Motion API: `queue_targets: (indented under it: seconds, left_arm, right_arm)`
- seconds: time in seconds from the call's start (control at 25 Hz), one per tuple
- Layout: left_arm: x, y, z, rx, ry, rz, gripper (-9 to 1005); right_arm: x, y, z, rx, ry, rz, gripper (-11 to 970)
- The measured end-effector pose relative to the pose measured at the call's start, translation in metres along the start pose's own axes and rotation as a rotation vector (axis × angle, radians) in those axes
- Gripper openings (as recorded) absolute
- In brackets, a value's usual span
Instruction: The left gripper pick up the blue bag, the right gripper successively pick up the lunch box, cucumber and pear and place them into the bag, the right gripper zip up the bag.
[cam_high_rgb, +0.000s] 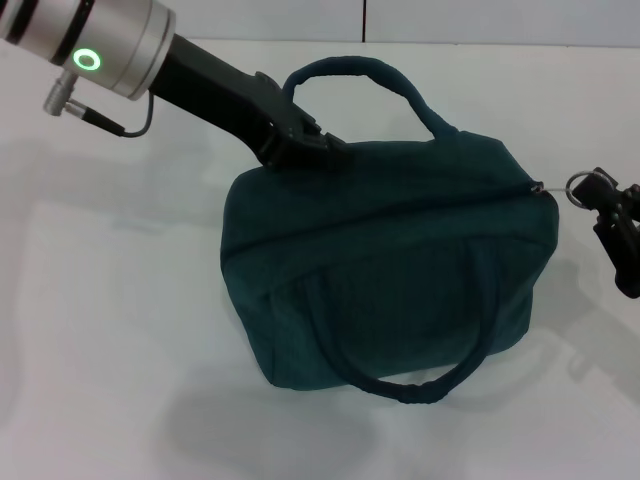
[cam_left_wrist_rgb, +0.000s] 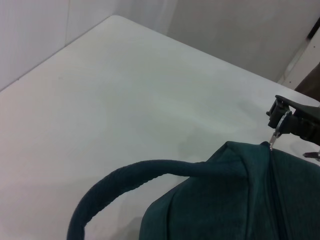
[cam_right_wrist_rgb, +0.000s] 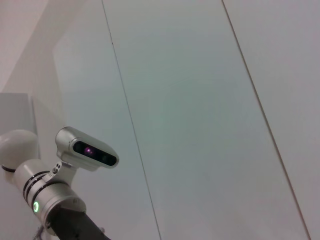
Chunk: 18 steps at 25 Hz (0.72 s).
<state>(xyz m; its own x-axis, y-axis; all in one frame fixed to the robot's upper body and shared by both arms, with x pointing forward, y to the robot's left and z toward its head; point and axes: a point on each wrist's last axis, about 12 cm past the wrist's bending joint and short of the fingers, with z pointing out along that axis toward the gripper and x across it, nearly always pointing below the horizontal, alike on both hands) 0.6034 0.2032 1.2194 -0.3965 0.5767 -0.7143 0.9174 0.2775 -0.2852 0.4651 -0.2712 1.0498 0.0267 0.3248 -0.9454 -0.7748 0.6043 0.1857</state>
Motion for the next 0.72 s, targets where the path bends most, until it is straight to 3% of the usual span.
queue_targets:
  seconds: [0.72]
  left_arm:
    - [0.004, 0.001, -0.004, -0.007, 0.001, -0.002, 45]
  right_arm:
    - [0.006, -0.004, -0.016, 0.076, 0.049, 0.011, 8]
